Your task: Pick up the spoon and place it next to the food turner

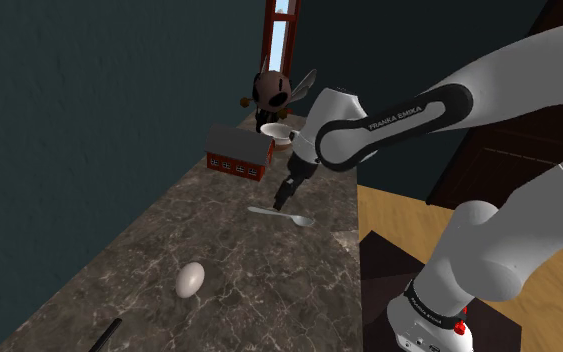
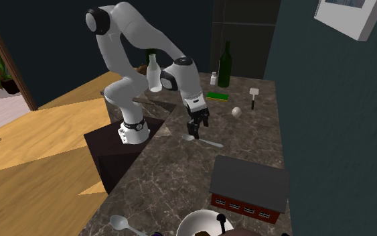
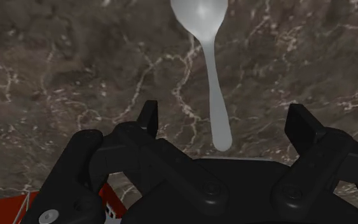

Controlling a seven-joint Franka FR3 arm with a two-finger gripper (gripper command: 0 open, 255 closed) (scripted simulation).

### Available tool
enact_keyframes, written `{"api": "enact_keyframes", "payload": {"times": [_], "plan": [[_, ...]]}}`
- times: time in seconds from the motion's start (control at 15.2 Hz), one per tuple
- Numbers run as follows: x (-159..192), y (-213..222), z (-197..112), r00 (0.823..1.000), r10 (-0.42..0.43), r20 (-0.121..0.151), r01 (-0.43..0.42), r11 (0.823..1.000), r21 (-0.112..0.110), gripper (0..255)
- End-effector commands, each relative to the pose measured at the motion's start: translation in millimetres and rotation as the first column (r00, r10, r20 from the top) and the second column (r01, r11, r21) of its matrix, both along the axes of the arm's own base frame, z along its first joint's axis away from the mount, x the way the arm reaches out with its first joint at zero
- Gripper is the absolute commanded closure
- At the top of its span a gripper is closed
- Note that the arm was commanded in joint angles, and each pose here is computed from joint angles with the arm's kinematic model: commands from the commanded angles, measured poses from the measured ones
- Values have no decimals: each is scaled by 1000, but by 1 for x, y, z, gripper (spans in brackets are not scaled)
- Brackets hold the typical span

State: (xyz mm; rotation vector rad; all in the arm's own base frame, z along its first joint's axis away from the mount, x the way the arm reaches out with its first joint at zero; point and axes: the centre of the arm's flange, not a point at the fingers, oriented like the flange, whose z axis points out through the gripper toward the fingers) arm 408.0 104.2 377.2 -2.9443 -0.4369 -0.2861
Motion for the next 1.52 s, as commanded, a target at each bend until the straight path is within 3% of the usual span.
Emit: {"api": "enact_keyframes", "payload": {"times": [0.0,0.4,0.92,0.99,1.45], "plan": [[4,5,-11,1000,14,12,-14,1000,4,0],[10,12,-44,1000,14,12,-14,1000,4,0],[10,12,-44,1000,14,12,-14,1000,4,0],[10,12,-44,1000,14,12,-14,1000,4,255],[10,12,-44,1000,14,12,-14,1000,4,255]]}}
